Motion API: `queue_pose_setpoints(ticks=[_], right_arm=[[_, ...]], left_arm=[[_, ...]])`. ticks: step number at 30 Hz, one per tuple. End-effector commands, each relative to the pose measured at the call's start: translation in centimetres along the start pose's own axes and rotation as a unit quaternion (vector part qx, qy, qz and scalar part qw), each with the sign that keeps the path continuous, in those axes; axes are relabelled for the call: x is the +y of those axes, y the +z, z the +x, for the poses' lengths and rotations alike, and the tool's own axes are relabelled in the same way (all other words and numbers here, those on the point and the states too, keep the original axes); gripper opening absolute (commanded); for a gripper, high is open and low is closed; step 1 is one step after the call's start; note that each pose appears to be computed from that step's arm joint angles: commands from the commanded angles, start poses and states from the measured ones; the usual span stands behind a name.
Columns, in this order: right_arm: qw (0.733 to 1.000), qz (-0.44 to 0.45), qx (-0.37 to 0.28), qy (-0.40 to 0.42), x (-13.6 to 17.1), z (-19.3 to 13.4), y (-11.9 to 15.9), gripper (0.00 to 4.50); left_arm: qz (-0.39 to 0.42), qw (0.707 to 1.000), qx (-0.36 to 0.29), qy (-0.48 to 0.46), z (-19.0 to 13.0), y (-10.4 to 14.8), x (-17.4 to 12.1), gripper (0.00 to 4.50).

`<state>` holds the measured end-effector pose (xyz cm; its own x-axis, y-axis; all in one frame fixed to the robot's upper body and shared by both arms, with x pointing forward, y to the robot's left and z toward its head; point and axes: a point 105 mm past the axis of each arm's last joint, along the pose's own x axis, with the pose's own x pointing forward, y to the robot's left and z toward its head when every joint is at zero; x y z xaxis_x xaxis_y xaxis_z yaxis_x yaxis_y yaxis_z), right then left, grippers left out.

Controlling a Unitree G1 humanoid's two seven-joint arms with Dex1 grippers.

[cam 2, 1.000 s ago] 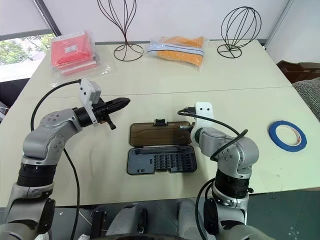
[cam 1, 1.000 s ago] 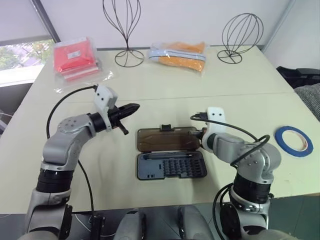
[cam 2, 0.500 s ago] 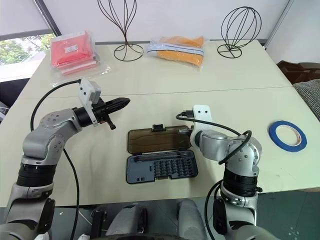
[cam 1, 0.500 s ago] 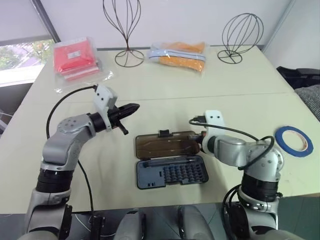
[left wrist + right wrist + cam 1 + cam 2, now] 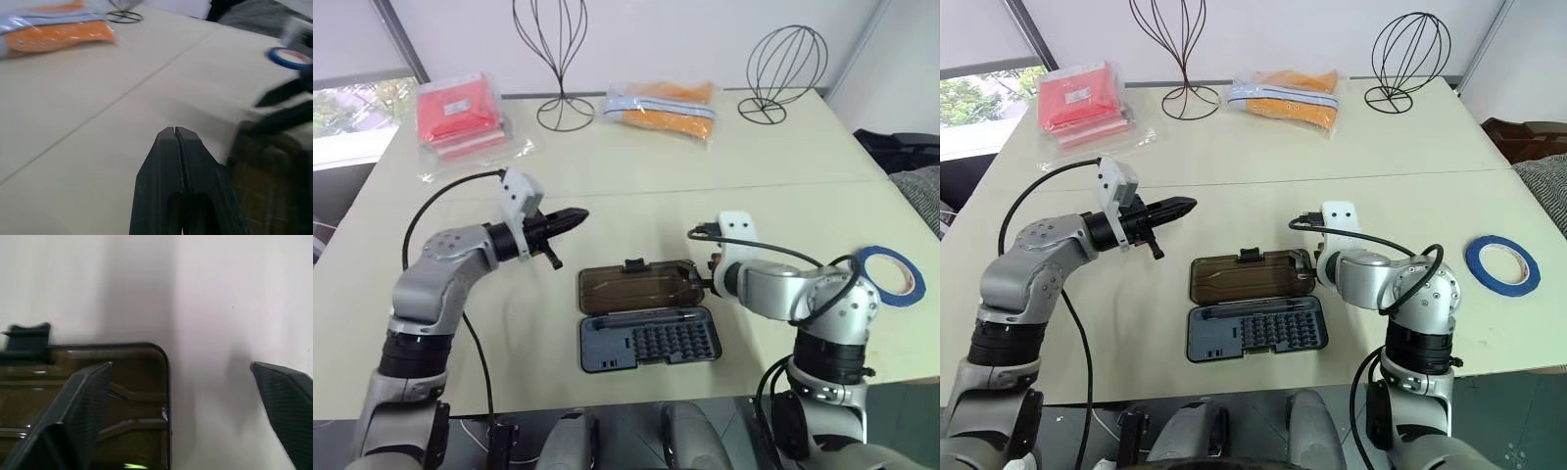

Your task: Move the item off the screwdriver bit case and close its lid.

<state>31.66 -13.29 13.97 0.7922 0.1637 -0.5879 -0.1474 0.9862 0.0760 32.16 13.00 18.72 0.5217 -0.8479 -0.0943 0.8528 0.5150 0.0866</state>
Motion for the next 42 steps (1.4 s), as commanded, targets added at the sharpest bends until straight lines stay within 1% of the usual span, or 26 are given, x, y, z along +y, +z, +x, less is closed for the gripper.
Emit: queue_pose_setpoints(ticks=[1, 5, 8, 12, 14, 17, 21, 25, 27, 29, 35, 42], right_arm=[[0.998, -0.005, -0.065, 0.026, 0.4, -1.5, 3.0, 4.45], [0.992, -0.027, -0.109, 0.057, 0.8, -2.5, 5.0, 4.45], [0.989, -0.056, -0.117, 0.065, 0.9, -2.6, 5.5, 4.45], [0.980, -0.117, -0.122, 0.104, 1.6, -2.3, 5.3, 4.45], [0.973, -0.164, -0.115, 0.114, 1.6, -1.8, 4.9, 4.45], [0.969, -0.188, -0.089, 0.130, 1.2, -0.6, 4.0, 4.45], [0.961, -0.220, -0.079, 0.148, 1.3, 0.0, 3.8, 4.45], [0.950, -0.252, -0.071, 0.168, 1.3, 0.3, 3.6, 4.45], [0.925, -0.315, -0.070, 0.201, 2.0, 0.1, 3.3, 4.45], [0.906, -0.350, -0.070, 0.226, 2.4, 0.0, 3.3, 4.45], [0.872, -0.411, -0.059, 0.260, 2.5, 1.0, 3.3, 4.45], [0.860, -0.429, -0.043, 0.275, 2.0, 3.4, 2.7, 4.45]], left_arm=[[0.009, 0.997, 0.007, -0.079, -0.4, 0.5, -2.4, 0.00], [0.008, 0.992, 0.024, -0.126, -0.6, 0.1, -3.5, 0.00], [0.009, 0.983, 0.039, -0.182, -0.7, -0.6, -5.2, 0.00], [0.014, 0.967, 0.073, -0.244, -0.8, -3.0, -7.1, 0.00], [0.005, 0.959, 0.091, -0.268, -0.8, -4.8, -7.9, 0.00], [0.003, 0.949, 0.120, -0.291, -1.2, -7.3, -8.7, 0.00], [0.007, 0.945, 0.137, -0.298, -1.6, -8.9, -8.8, 0.00], [0.011, 0.947, 0.147, -0.285, -1.5, -10.2, -8.8, 0.00], [0.010, 0.952, 0.150, -0.266, -1.3, -11.4, -8.6, 0.00], [0.008, 0.955, 0.153, -0.254, -1.2, -12.3, -8.5, 0.00], [0.007, 0.958, 0.154, -0.241, -1.3, -13.2, -8.5, 0.00], [0.008, 0.961, 0.152, -0.231, -1.6, -13.1, -8.6, 0.00]])
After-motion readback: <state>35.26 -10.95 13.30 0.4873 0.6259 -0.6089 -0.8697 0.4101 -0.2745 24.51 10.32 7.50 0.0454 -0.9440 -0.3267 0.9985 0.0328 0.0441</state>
